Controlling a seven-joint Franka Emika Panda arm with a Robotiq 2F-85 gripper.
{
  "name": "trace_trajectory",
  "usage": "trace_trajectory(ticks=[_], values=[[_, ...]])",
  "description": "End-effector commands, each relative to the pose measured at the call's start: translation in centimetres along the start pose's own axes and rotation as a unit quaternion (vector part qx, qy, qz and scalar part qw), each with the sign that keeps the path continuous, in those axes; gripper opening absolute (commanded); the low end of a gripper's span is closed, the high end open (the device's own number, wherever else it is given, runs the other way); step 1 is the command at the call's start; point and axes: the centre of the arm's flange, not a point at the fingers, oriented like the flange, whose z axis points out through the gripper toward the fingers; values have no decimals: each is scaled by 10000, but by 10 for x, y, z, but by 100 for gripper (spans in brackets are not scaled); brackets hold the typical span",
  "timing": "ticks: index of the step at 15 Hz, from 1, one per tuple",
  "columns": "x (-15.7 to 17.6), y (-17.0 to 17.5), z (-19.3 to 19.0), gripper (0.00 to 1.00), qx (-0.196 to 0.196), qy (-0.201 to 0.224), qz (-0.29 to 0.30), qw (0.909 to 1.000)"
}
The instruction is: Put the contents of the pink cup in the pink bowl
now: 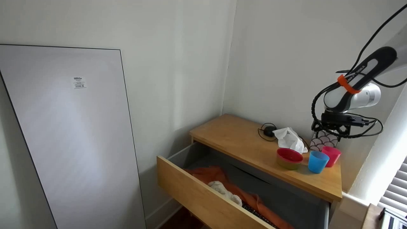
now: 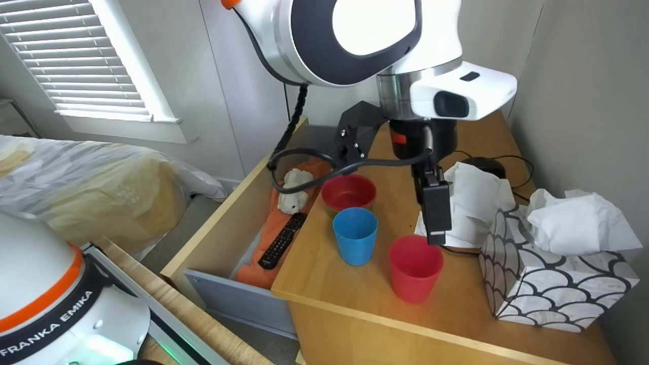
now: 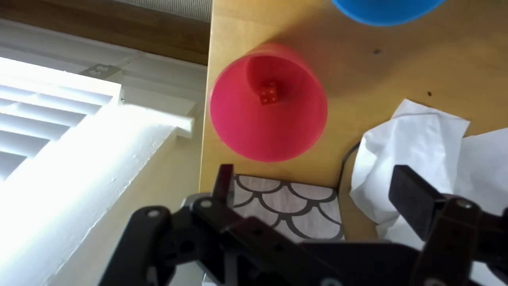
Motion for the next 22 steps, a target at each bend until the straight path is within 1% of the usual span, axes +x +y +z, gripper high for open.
trace_trajectory(ticks=[1,5,6,7,8,9,11,13,16,18,19,22], values=[[-1,1,14,100,-20,-109,231,9997],[-6,-5,27,100,115,-341,360,9987],[-7,-6,29,99,104,-399,436,9982],[-8,-8,31,95,120,-416,476,9979],[-9,-9,33,82,129,-456,511,9976],[-9,-12,34,72,155,-469,524,9974],[-10,-16,36,53,195,-474,518,9973],[-10,-19,39,39,180,-501,533,9972],[-8,-22,44,15,111,-534,558,9970],[-6,-22,48,1,52,-577,570,9967],[-5,-22,49,0,20,-572,573,9967],[-2,-20,47,1,-39,-566,573,9967]])
